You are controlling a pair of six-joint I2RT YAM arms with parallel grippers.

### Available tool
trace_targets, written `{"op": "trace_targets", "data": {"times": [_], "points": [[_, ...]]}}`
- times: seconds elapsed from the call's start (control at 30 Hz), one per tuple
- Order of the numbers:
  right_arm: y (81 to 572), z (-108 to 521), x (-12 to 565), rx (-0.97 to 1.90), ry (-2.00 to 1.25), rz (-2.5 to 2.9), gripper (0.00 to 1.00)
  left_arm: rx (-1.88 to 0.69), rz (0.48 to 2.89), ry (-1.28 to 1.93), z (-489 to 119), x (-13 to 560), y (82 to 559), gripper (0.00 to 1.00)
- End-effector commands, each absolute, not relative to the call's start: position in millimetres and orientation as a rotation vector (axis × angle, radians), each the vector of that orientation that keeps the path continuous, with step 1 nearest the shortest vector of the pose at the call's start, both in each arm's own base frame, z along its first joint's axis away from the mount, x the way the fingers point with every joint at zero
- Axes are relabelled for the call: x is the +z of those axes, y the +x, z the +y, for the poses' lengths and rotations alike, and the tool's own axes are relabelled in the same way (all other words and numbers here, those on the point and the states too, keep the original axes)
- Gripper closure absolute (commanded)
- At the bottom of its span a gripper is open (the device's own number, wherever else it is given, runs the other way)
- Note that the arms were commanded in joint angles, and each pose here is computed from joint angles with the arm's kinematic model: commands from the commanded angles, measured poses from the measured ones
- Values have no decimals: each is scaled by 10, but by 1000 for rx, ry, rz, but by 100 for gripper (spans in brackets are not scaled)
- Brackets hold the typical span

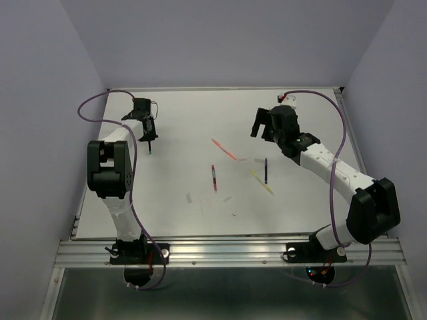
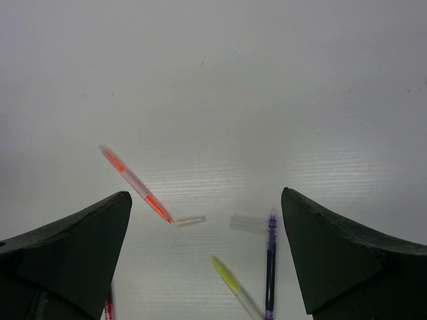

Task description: Insert the pens into the pen caps

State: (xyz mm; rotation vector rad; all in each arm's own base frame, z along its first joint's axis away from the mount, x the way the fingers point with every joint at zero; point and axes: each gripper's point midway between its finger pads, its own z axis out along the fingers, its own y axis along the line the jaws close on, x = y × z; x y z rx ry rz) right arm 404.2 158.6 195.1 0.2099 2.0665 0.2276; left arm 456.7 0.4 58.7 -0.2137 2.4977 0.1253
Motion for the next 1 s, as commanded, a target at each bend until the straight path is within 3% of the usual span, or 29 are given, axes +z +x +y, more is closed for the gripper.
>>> {"op": "trace_targets", "data": {"times": [0.0, 0.2, 0.43, 0.67, 0.8, 0.9, 0.97], "points": [[4124, 1521, 2094, 215, 213, 2025, 0, 111, 2471, -184, 37, 669, 4682, 91], [4114, 1494, 2097, 202, 214, 2022, 0, 130, 2523, -220, 111, 450, 4638, 80], [4090, 1478, 2176, 212, 224, 2003, 0, 109, 2482, -233, 93, 594, 4610, 52], [4063, 1472, 2240, 222, 224, 1990, 0, 73, 2448, -265, 58, 764, 4544, 50], [4044, 1472, 2249, 229, 223, 1988, 0, -6, 2352, -273, -32, 1167, 4533, 43], [4029, 1506, 2233, 242, 194, 1999, 0, -60, 2260, -155, -212, 1500, 4502, 32], [4018, 1515, 2242, 245, 174, 2000, 0, -110, 2216, -16, -424, 1597, 4458, 17]]}}
